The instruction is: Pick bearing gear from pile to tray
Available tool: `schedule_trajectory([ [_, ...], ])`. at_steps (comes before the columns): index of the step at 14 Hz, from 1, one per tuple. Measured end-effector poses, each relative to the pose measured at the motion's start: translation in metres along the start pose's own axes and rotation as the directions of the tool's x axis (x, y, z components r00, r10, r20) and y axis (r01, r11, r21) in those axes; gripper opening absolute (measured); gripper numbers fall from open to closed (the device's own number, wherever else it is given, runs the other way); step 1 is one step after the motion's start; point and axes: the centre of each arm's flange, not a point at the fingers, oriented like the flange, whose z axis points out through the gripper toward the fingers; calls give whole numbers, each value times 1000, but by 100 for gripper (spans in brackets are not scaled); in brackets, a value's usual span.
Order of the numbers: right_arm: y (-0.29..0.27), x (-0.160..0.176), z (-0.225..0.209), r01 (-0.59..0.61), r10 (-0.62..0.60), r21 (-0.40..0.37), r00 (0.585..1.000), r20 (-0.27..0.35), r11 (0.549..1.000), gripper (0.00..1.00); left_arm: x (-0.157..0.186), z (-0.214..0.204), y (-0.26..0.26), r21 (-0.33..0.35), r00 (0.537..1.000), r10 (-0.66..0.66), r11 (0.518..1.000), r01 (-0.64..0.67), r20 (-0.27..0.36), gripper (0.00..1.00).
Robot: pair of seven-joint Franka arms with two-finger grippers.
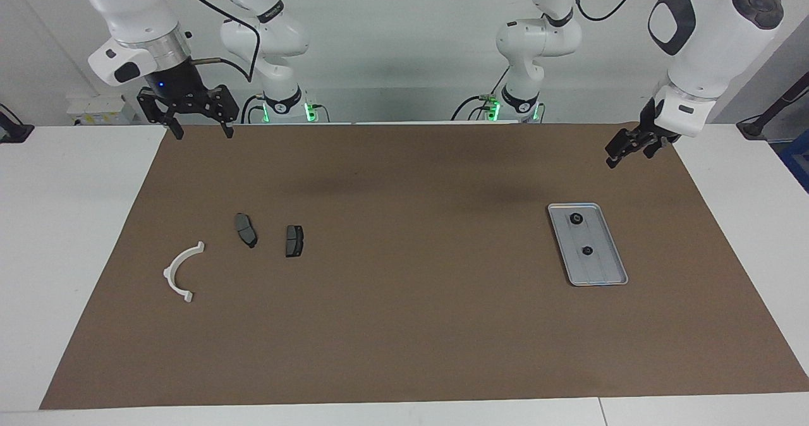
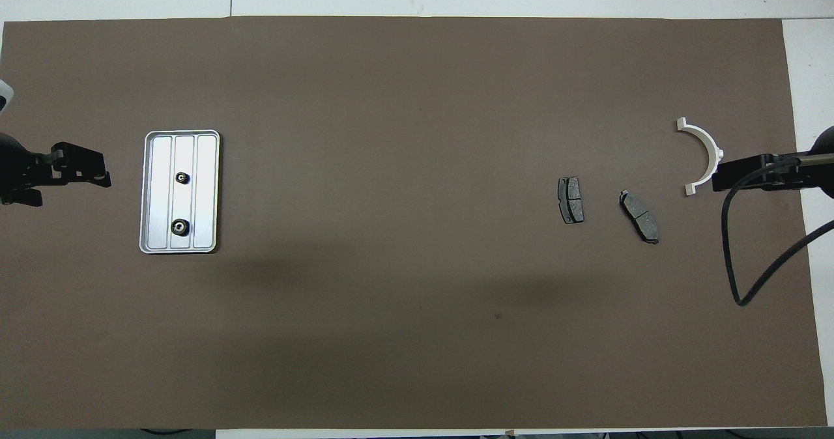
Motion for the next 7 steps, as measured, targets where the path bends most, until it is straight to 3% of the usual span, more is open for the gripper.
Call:
schedule_trajectory([
  [7, 0, 0, 0, 0, 0, 0, 1000, 0, 1000, 100, 7, 9, 3, 3, 1000, 19, 1000, -19, 10, 100],
])
